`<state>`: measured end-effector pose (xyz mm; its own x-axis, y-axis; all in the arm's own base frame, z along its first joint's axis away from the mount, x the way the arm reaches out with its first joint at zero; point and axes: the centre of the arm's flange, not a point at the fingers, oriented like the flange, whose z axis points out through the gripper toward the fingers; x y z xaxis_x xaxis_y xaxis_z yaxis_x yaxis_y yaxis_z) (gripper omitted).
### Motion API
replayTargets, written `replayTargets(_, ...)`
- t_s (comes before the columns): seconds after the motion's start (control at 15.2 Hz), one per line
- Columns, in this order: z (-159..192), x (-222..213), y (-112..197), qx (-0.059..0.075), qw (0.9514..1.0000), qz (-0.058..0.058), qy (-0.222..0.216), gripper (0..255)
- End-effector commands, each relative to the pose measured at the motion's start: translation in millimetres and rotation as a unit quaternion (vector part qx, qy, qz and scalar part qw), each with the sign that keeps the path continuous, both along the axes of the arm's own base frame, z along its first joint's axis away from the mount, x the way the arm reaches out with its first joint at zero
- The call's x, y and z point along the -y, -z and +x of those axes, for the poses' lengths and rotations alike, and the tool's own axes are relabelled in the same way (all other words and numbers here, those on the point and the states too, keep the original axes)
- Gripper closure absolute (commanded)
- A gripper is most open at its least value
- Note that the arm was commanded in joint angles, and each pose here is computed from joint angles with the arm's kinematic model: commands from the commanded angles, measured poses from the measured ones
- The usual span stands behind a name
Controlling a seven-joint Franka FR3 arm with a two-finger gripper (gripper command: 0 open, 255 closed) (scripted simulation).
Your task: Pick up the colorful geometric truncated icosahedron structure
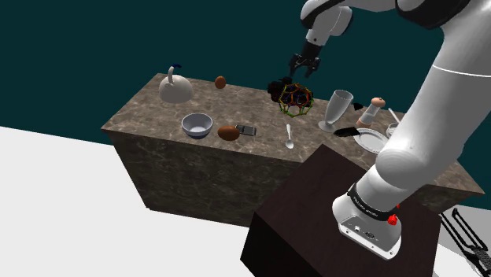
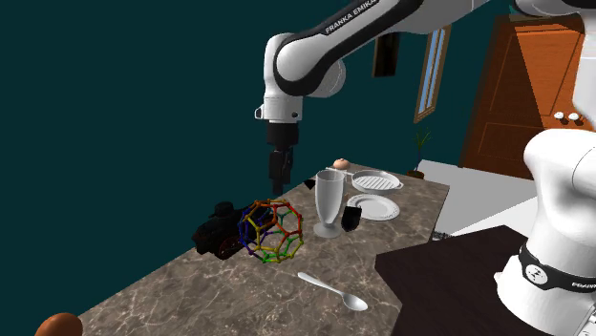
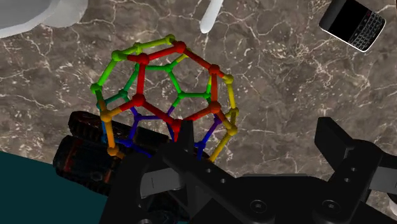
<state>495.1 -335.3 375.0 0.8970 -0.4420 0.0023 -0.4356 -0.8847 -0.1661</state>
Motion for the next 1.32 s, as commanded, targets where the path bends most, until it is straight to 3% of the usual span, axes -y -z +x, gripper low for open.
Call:
replayTargets(0.0, 4.6, 22.1, 16.1, -0.003, 0.9999, 0.003, 0.014, 0)
replayTargets(0.4, 14.3, 86.6, 61.4, -0.011, 0.9984, 0.012, 0.054, 0)
replayTargets(0.99, 14.3, 86.6, 101.4, -0.011, 0.9984, 0.012, 0.054, 0)
replayTargets(1.06, 13.4, 86.3, 100.7, -0.011, 0.9984, 0.012, 0.054, 255)
replayTargets(1.25, 13.3, 86.0, 100.6, -0.011, 0.9984, 0.012, 0.054, 255)
